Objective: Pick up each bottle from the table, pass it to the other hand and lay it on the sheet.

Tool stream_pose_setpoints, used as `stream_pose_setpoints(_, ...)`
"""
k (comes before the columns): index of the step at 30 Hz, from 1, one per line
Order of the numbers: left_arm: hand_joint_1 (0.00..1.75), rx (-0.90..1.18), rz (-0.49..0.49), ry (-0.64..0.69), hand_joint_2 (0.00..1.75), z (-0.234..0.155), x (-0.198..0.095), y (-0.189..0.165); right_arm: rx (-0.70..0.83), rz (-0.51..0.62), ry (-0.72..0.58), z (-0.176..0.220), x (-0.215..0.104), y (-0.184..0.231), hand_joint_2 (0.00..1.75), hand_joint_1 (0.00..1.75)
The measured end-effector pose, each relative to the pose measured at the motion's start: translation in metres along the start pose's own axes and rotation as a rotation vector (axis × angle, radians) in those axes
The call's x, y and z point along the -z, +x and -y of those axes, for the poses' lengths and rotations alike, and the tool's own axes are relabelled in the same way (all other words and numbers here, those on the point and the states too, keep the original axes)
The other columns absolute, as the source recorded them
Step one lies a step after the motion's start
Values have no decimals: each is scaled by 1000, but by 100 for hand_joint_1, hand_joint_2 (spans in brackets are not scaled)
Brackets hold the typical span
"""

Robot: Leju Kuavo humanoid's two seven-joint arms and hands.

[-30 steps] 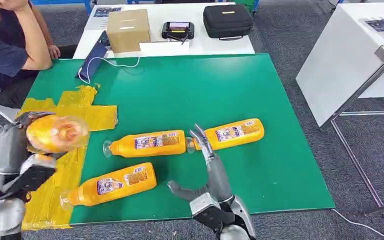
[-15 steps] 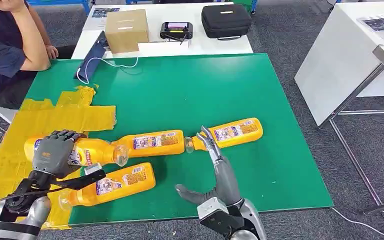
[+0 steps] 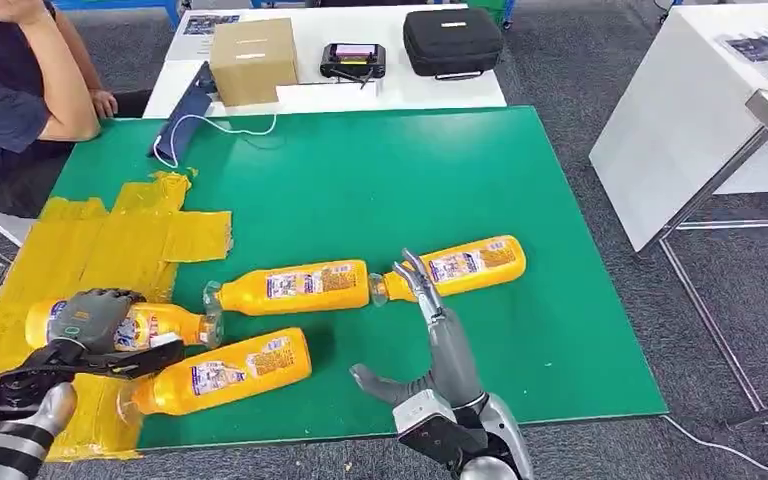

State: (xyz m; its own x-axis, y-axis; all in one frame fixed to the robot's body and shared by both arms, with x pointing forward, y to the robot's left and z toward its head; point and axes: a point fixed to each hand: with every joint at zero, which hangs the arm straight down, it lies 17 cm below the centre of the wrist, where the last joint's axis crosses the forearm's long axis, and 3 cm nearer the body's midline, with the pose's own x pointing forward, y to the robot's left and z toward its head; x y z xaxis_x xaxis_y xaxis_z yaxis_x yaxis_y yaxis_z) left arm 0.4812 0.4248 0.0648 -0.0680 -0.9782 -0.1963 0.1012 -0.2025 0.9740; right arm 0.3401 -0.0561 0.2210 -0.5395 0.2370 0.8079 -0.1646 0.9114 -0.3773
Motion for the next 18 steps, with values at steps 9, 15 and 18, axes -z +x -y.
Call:
stream_pose_setpoints(9, 175, 2, -16, -27, 175, 7, 3, -10, 1, 1, -1, 0, 1, 0, 175, 0)
stream_pose_setpoints(15, 0, -59, -17, -50, 0, 18, -1, -21, 1, -9, 9, -3, 0, -4, 175, 0)
stream_pose_setpoints(18, 0, -163, 72, -98, 0, 28, -8, -15, -2, -16, 19, -5, -2, -8, 175, 0)
